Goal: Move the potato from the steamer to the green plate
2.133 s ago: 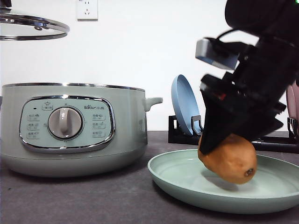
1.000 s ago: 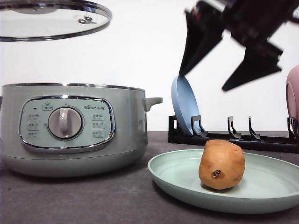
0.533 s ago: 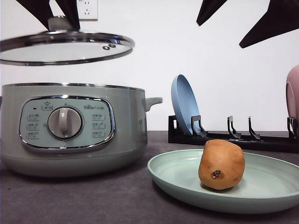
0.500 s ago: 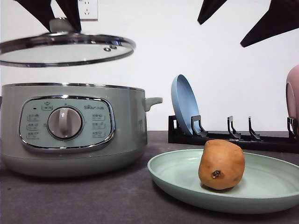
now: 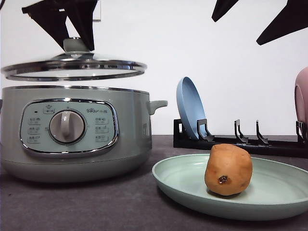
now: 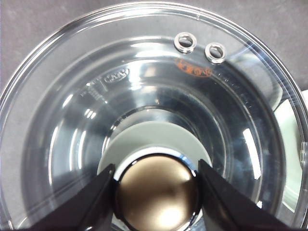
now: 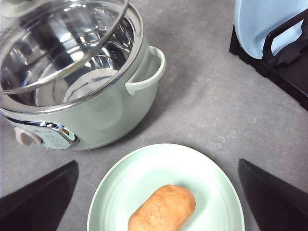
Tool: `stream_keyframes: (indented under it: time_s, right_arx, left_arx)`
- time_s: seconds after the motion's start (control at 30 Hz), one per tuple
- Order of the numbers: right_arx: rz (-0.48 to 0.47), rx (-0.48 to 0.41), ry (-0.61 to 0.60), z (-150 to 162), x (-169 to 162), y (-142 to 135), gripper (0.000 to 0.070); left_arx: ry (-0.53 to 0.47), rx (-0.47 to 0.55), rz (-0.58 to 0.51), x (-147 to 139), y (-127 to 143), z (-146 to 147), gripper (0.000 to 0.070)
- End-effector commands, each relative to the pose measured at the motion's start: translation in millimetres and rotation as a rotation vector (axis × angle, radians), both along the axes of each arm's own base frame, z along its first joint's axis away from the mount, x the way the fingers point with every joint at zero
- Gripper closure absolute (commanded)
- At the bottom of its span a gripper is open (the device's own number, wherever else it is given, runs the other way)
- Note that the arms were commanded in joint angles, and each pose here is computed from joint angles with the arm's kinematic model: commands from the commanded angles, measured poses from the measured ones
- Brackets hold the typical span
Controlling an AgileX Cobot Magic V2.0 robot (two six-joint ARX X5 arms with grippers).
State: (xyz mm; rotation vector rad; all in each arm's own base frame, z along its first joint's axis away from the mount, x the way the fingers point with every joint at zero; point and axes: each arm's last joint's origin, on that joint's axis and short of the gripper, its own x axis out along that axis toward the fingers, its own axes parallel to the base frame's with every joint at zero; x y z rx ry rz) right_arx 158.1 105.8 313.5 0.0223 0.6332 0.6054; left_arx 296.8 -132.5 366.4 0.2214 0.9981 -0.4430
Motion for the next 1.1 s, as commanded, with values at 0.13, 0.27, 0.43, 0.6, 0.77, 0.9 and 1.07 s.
stream_keyframes:
  time_s: [0.13, 0.27, 0.43, 0.6, 0.77, 0.9, 1.07]
  right_arx:
    - [0.004, 0.003, -0.016, 5, 1, 2, 0.0018]
    - [0.004, 0.001, -0.013, 4, 1, 1, 0.0018]
    - [0.004, 0.001, -0.013, 4, 1, 1, 0.0018]
    - [0.004, 0.001, -0.013, 4, 1, 1, 0.0018]
    - [0.004, 0.001, -0.013, 4, 1, 1, 0.0018]
    - [0.004, 0.000, -0.012, 4, 1, 1, 0.0018]
    - [0.005, -0.002, -0.008, 4, 0, 1, 0.0018]
  left_arx:
    - [-0.037, -0.014, -0.013, 7, -7, 5, 0.0700]
    - [-0.032, -0.012, -0.014, 7, -8, 4, 0.0700]
    - [-0.024, -0.009, -0.014, 8, -8, 3, 0.0700]
    - [-0.008, -0.001, -0.022, 8, -10, 0, 0.0700]
    - [0.015, 0.011, -0.024, 11, -12, -6, 0.0700]
    - [0.024, 0.015, -0.023, 13, -13, -9, 0.0700]
    - [0.026, 0.016, -0.023, 14, -13, -10, 0.0700]
